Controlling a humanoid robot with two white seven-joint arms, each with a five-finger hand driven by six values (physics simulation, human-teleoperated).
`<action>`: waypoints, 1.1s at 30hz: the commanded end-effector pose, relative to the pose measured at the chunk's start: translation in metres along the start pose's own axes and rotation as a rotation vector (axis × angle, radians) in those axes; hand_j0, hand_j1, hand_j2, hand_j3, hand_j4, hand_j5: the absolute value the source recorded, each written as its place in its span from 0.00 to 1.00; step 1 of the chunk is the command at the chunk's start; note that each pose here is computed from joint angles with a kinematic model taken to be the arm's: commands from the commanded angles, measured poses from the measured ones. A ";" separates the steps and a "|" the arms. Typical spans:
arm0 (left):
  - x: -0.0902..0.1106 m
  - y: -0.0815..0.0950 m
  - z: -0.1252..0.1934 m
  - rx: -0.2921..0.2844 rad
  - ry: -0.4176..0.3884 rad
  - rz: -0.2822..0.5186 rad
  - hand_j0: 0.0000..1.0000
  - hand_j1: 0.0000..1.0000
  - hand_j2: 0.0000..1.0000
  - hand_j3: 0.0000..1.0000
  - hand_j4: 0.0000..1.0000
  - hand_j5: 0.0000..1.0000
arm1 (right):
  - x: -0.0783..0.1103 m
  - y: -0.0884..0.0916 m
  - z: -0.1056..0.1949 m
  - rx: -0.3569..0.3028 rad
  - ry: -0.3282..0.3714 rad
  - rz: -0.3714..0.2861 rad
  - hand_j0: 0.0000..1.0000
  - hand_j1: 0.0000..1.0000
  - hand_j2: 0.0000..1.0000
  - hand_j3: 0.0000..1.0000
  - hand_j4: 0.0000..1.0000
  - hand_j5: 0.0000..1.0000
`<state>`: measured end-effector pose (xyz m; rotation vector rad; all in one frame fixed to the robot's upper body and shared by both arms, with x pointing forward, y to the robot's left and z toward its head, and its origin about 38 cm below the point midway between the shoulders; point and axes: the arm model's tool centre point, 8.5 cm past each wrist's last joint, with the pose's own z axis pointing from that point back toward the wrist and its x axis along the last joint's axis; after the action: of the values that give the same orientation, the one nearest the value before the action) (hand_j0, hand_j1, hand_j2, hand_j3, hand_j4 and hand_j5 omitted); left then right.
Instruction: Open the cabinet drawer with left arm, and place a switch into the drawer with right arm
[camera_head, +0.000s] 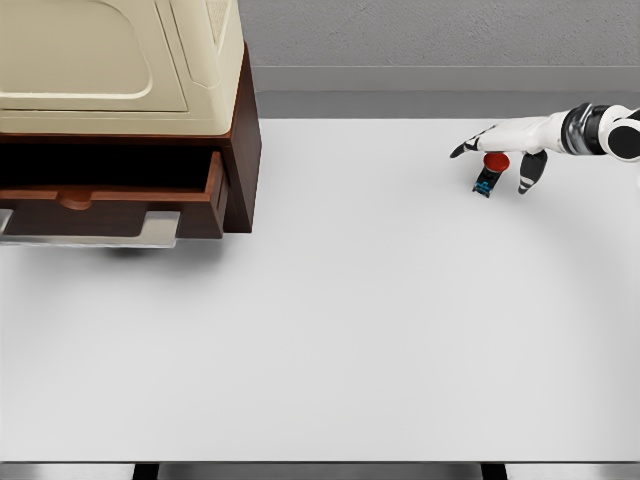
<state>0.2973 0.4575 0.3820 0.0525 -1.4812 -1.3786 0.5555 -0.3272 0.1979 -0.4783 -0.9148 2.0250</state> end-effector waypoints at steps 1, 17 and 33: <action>0.004 0.009 0.005 0.035 0.008 0.016 1.00 1.00 1.00 1.00 1.00 1.00 | 0.000 -0.001 0.000 -0.004 0.001 -0.005 1.00 1.00 1.00 1.00 1.00 1.00; 0.004 0.010 0.007 0.039 0.020 0.012 1.00 1.00 1.00 1.00 1.00 1.00 | 0.001 -0.004 -0.001 -0.008 -0.002 -0.005 0.92 0.92 0.92 0.92 0.92 0.92; 0.004 0.009 0.007 0.035 0.021 0.014 1.00 1.00 1.00 1.00 1.00 1.00 | 0.002 -0.001 -0.006 0.000 -0.002 -0.020 0.81 0.81 0.81 0.81 0.81 0.81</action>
<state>0.2962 0.4630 0.3928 0.0842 -1.4841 -1.3434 0.5584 -0.3214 0.1955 -0.4667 -0.9159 2.0173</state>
